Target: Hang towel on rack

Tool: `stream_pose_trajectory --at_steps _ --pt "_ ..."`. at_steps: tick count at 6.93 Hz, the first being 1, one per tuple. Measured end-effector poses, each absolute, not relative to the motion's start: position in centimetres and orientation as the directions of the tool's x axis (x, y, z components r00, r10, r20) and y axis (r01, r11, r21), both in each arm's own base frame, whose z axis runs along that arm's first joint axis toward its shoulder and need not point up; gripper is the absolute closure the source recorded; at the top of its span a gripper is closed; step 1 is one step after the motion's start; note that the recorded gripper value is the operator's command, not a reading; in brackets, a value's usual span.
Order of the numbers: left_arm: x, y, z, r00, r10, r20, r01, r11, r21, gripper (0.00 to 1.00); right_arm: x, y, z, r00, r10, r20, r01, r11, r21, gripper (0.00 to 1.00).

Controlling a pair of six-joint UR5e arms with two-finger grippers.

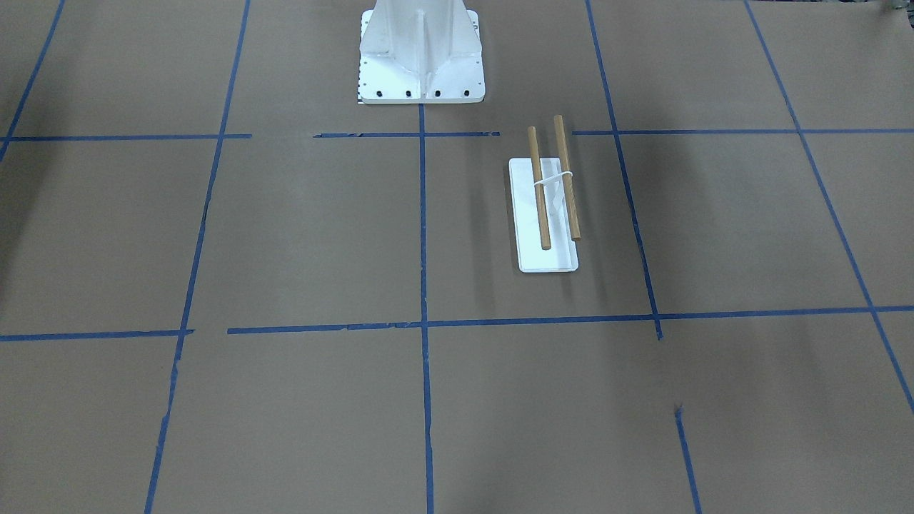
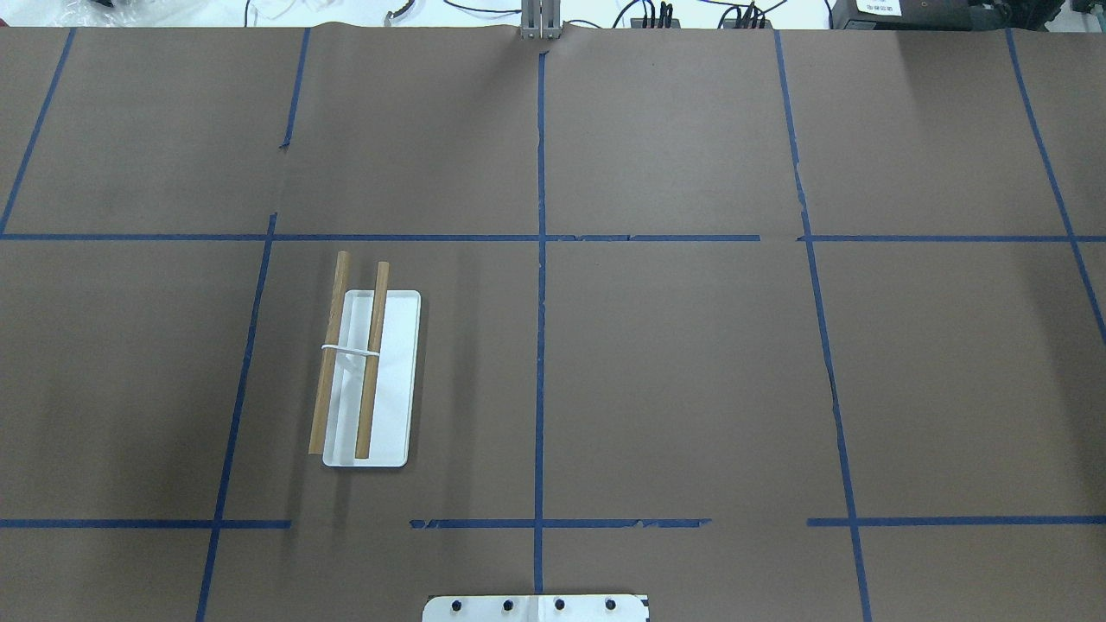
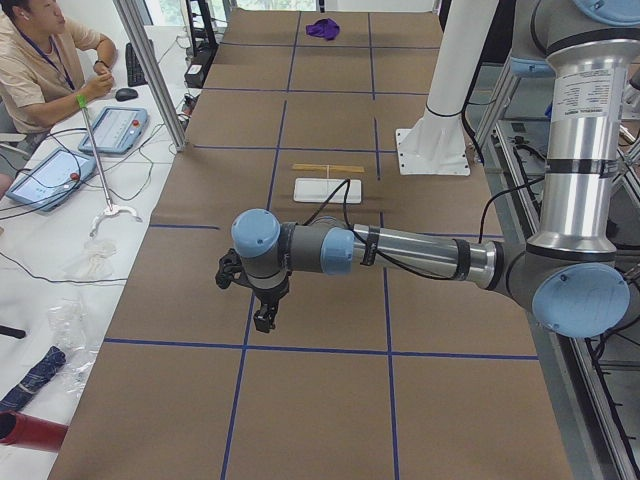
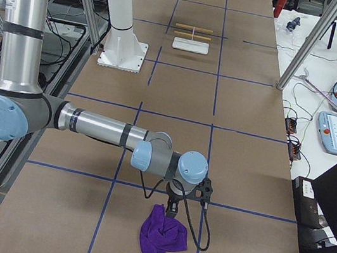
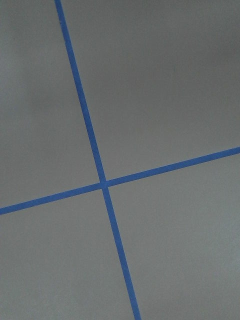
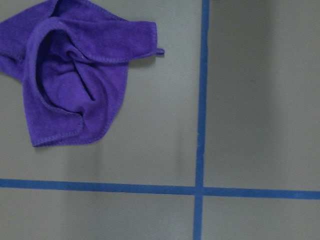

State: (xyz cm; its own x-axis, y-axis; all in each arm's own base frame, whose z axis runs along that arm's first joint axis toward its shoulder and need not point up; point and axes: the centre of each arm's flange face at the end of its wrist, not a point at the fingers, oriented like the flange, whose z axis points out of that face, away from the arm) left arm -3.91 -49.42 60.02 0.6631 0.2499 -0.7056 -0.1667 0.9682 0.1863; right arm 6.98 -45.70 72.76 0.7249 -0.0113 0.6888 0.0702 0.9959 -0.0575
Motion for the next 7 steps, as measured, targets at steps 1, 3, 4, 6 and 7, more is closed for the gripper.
stream_pose_trajectory --at_steps 1,3,4,6,7 --pt "-3.9 -49.4 60.1 0.663 0.251 -0.706 -0.168 0.968 0.186 0.0 7.0 -44.8 76.2 0.735 0.012 0.677 0.053 0.996 -0.076 0.17" --pt "-3.9 -49.4 60.1 0.661 0.252 -0.707 -0.168 0.968 0.188 0.0 6.6 -44.1 81.9 0.753 0.048 0.656 0.006 0.997 -0.079 0.27" --pt "-3.9 -49.4 59.9 0.66 0.255 -0.707 -0.168 0.967 0.192 0.0 6.4 -43.8 83.2 0.767 0.064 0.639 -0.014 0.996 -0.083 0.43" --pt "-3.9 -49.5 59.6 0.659 0.262 -0.705 -0.168 0.965 0.202 0.0 6.5 -43.4 84.3 0.78 0.08 0.62 -0.026 0.995 -0.095 1.0" --pt "-3.9 -49.5 59.5 0.659 0.266 -0.704 -0.167 0.964 0.207 0.0 6.5 -43.3 84.5 0.782 0.083 0.618 -0.028 0.995 -0.099 1.0"
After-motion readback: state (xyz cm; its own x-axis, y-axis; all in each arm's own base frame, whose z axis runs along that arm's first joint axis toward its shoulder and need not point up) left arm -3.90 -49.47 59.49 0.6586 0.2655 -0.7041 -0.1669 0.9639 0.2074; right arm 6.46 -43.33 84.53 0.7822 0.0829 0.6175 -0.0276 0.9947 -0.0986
